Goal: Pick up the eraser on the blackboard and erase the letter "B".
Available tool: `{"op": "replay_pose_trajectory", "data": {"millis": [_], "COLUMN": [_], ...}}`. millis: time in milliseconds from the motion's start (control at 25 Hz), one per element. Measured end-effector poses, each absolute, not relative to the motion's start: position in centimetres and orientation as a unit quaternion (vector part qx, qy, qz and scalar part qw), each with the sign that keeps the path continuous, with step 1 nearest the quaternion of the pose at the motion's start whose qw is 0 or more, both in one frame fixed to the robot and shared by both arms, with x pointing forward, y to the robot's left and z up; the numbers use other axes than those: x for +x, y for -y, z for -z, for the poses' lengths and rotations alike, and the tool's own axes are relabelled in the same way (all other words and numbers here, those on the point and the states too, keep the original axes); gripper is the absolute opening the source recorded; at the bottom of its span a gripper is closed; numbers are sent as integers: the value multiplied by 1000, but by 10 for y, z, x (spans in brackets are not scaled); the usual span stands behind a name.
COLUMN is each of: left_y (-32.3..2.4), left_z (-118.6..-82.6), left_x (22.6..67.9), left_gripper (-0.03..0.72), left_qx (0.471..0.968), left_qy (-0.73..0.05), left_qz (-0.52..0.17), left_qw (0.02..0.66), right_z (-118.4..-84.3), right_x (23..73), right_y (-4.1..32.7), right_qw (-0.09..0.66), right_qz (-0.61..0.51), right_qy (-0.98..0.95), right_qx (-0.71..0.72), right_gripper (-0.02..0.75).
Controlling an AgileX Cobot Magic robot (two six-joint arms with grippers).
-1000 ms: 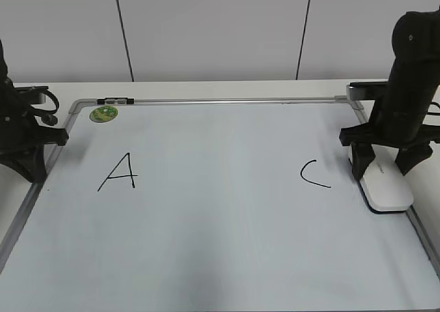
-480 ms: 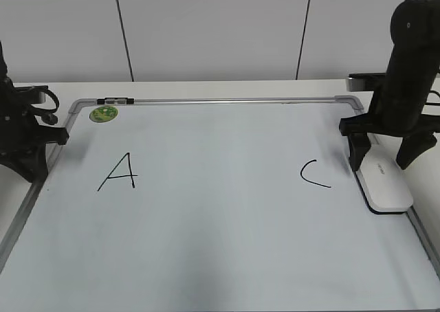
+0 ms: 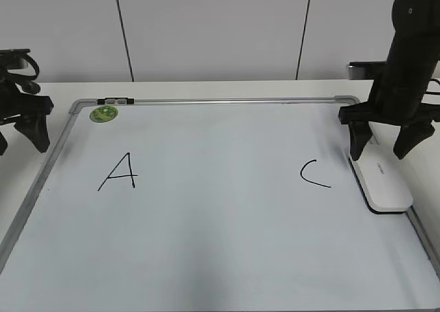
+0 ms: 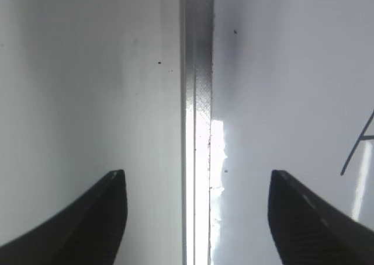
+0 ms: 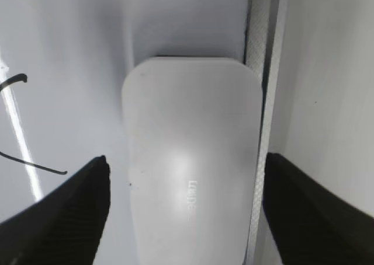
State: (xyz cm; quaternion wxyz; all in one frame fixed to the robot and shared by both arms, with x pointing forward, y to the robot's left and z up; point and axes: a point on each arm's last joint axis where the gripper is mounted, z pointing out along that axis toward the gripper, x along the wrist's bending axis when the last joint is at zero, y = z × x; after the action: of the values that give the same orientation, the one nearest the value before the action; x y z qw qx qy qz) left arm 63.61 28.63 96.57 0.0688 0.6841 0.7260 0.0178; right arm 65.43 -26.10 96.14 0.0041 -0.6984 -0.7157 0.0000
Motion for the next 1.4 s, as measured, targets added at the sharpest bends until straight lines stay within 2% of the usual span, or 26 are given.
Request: {"op": "replay_pose_trajectory", "data": {"millis": [200, 400, 600, 760, 1080, 1240, 1400], "left_y": [-289, -292, -289, -282, -280, -285, -292], "left_z": [-985, -1009, -1013, -1014, -1056, -1075, -1074], "left_x": [629, 608, 556, 511, 435, 397, 360], "left_gripper": [567, 566, 562, 557, 547, 546, 546], "left_qx": [691, 693, 699, 715, 719, 704, 699], "left_qy": [-719, -712, -703, -683, -646, -632, -626], "left_qz": [-36, -70, -88, -106, -181, -229, -251], "left_qw": [63, 82, 96, 103, 181, 228, 236], "right_z": [-965, -988, -1005, -1018, -1055, -1061, -1055], "right_x": [649, 615, 562, 522, 453, 426, 396], "right_y": [257, 260, 265, 267, 263, 263, 267], "right_qw": [24, 23, -1, -40, -106, -121, -130], "right_qz": [17, 17, 43, 106, 212, 236, 250], "right_qy": [708, 702, 694, 684, 680, 683, 680], "right_qx": [-705, -712, -719, -721, -693, -681, -676], "right_gripper": [554, 539, 537, 538, 537, 537, 537]}}
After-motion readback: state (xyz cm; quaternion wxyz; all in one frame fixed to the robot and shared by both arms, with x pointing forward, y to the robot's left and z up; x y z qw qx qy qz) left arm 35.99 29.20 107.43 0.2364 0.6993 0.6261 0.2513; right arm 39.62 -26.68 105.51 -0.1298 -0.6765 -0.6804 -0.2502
